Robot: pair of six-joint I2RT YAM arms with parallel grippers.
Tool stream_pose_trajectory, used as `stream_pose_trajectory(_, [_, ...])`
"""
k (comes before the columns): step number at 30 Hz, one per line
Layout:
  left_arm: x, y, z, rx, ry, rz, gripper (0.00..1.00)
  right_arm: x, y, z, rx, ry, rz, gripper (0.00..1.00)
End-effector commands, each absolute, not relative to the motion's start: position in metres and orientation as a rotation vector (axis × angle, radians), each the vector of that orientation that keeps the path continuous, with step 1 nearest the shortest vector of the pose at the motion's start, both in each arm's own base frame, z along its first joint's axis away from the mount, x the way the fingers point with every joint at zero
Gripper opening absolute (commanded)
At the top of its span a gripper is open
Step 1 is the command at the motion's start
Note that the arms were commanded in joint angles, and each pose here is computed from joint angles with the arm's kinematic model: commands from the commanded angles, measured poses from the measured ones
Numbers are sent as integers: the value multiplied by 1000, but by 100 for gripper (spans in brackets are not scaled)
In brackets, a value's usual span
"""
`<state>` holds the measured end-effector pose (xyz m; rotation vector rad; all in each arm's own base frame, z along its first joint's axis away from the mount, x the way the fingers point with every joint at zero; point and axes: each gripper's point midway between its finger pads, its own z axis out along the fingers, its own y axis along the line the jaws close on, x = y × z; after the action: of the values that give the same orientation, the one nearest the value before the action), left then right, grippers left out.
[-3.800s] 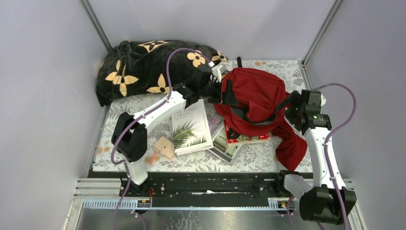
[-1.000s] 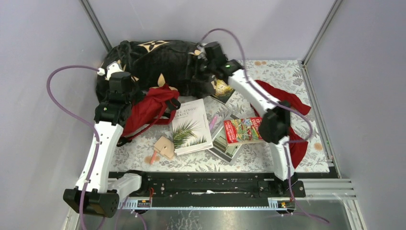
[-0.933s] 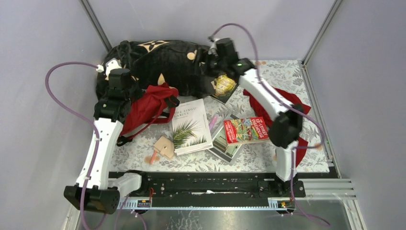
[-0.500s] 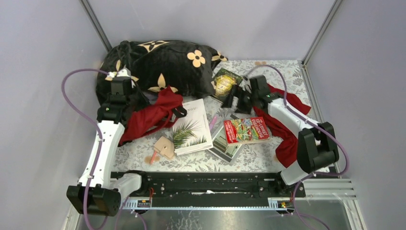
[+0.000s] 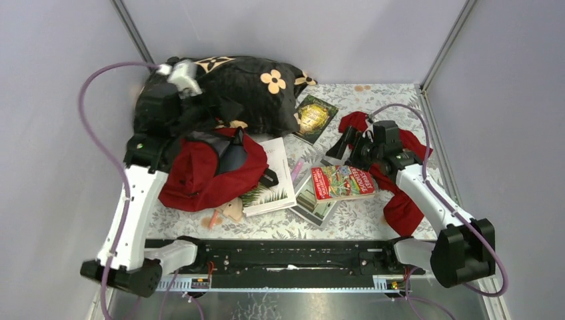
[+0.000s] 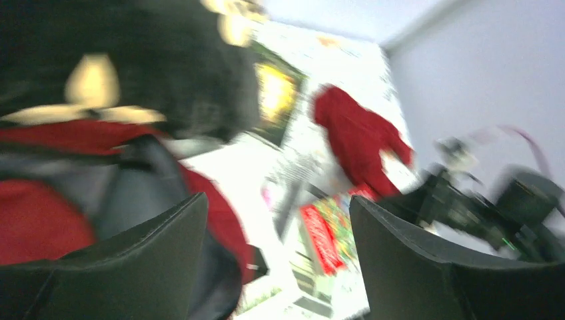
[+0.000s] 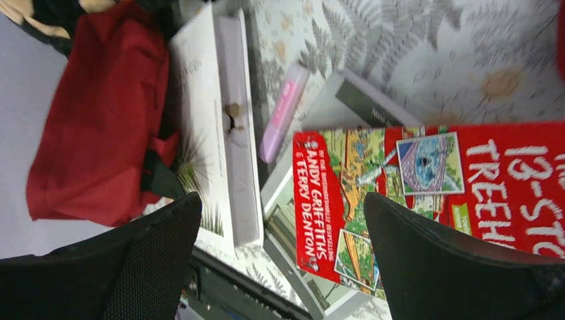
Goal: Pack the student bag
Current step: Move the book to the center of the board.
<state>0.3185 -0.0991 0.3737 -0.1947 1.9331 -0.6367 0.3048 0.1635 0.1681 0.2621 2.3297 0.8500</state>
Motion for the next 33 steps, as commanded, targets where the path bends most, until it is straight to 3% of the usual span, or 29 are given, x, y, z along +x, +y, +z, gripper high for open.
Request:
stream_pose_trajectory(1, [293, -210, 418, 181, 1872, -875, 85, 293, 172, 153, 298, 2406, 986, 100])
stream_pose_trajectory(4, [273, -271, 416, 359, 1901, -949, 88, 292, 161, 142, 320, 2443, 907, 100])
stream_pose_trajectory(11, [260, -356, 323, 576, 2146, -1015, 86, 286, 109, 144, 403, 2482, 780, 95])
stream_pose_trajectory(16, [279, -361, 263, 531, 2283, -838, 86, 257, 114, 123, 521, 2515, 847, 86])
stream_pose_trajectory(19, [284, -361, 236, 512, 2340, -788, 83, 243, 105, 115, 596, 2505, 782, 90])
stream_pose_trajectory(22, [299, -350, 213, 446, 2370, -667, 81, 238, 76, 115, 644, 2488, 581, 99])
stream_pose_trajectory(25, [311, -340, 200, 397, 2390, -606, 81, 236, 51, 116, 729, 2450, 500, 100])
stream_pose_trajectory(33, [333, -381, 194, 401, 2336, -752, 80, 236, 57, 93, 988, 2330, 718, 100])
